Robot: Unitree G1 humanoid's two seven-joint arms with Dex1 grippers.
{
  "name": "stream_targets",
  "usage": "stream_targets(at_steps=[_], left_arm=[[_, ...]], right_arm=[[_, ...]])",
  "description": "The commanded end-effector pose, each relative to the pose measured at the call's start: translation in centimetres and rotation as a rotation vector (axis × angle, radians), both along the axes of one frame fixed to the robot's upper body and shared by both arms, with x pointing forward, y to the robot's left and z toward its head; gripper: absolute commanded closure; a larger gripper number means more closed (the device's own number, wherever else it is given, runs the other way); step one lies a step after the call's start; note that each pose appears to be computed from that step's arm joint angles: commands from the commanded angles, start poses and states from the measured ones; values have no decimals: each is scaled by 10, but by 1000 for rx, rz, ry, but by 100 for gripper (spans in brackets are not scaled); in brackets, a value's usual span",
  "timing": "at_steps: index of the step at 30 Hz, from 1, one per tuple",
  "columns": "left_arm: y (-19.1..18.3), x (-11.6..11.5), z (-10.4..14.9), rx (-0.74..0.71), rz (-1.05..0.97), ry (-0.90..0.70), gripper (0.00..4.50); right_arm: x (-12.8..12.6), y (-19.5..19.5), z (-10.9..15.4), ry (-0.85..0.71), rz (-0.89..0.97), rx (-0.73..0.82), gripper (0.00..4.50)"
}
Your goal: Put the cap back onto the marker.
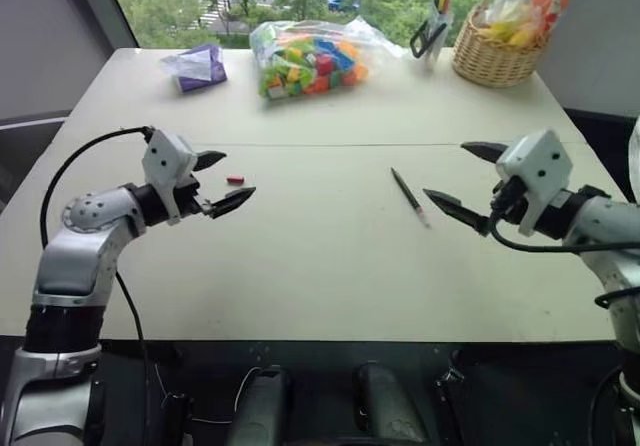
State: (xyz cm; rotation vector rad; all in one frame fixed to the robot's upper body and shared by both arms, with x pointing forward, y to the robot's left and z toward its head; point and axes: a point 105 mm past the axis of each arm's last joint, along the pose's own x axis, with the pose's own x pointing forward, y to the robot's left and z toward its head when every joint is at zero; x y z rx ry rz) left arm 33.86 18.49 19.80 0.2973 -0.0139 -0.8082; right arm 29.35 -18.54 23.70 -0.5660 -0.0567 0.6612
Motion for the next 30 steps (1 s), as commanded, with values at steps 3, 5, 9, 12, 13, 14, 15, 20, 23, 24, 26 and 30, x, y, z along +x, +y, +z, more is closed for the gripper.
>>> stream_targets(at_steps=[3, 5, 9, 12, 13, 14, 15, 20, 23, 24, 26, 30], left_arm=[[3, -1, 8, 0, 7, -20, 0], [1, -1, 8, -12, -1, -15, 0], [0, -1, 6, -9, -5, -8, 0], [-1, -2, 3, -7, -7, 0, 0], [-2, -2, 2, -5, -8, 1, 0], [-2, -2, 2, -1, -9, 3, 0], [-2, -2, 1, 2, -10, 4, 0], [-4, -2, -1, 9, -15, 11, 0], [-5, -1, -1, 12, -20, 14, 0], [-5, -1, -2, 12, -21, 14, 0], [-5, 0, -3, 15, -22, 17, 0], [-6, 1, -5, 16, -25, 21, 0]], right_arm=[[-3, 5, 16, -57, 24, -15, 6], [-2, 5, 15, -56, 24, -19, 6], [-3, 6, 14, -53, 28, -18, 6], [-3, 7, 13, -49, 27, -20, 6], [-3, 7, 13, -48, 27, -18, 6], [-3, 7, 13, -48, 28, -17, 6], [-4, 8, 13, -47, 29, -14, 6], [-4, 10, 12, -48, 29, -10, 6], [-4, 10, 12, -50, 27, -5, 6], [-4, 10, 11, -50, 27, -5, 6], [-4, 11, 11, -50, 28, -2, 6], [-5, 11, 11, -53, 21, 6, 6]])
